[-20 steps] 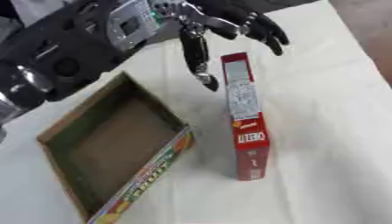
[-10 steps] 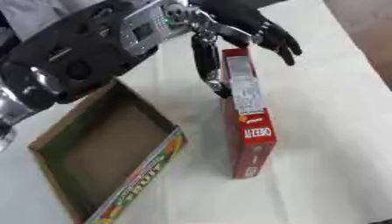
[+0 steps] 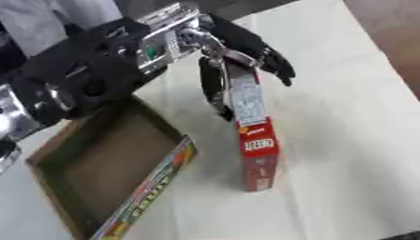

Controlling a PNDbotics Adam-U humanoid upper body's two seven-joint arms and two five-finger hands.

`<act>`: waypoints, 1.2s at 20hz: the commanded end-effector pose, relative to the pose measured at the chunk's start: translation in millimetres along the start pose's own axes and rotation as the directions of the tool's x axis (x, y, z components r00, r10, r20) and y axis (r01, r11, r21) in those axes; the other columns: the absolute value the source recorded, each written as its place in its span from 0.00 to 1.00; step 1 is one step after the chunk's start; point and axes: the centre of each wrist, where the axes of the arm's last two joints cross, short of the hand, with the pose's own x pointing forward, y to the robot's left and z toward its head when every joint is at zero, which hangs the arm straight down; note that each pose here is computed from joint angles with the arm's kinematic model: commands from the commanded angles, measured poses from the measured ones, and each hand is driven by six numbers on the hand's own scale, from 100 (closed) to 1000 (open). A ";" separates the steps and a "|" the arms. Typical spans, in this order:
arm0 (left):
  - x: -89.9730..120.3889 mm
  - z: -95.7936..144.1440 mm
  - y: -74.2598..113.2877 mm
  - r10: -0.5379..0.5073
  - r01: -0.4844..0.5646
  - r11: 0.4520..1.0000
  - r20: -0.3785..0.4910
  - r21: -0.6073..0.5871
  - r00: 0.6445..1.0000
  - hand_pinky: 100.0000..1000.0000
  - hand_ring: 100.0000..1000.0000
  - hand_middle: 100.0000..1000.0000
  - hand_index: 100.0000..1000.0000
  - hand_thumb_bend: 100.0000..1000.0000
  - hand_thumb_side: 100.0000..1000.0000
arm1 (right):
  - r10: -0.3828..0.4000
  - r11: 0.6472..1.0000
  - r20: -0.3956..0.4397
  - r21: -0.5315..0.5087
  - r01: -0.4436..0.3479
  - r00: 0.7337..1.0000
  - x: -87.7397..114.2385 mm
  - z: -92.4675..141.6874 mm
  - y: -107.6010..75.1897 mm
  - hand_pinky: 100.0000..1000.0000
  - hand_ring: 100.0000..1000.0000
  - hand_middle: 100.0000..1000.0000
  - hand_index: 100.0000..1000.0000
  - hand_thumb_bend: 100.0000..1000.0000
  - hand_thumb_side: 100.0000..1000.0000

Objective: Pick up objects on the table and place them in the box.

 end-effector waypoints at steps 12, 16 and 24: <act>7.4 -5.3 8.0 -0.182 0.270 0.933 0.334 -0.238 0.925 0.28 0.33 0.35 0.37 0.00 0.12 | 0.027 1.000 0.035 0.002 -0.027 0.999 4.2 -8.8 -6.7 0.47 0.71 0.77 0.80 0.00 0.62; 17.2 4.0 34.4 -0.210 0.265 0.959 0.377 -0.099 0.902 0.00 0.12 0.14 0.18 0.00 0.12 | 0.030 1.000 0.031 0.005 -0.030 0.999 3.4 -7.9 -7.2 0.47 0.72 0.77 0.80 0.00 0.62; 14.4 28.0 46.3 -0.214 0.232 0.973 0.348 -0.013 0.913 0.00 0.08 0.11 0.17 0.00 0.07 | 0.036 0.999 0.024 0.010 -0.036 0.999 1.9 -6.0 -8.3 0.47 0.72 0.77 0.80 0.00 0.62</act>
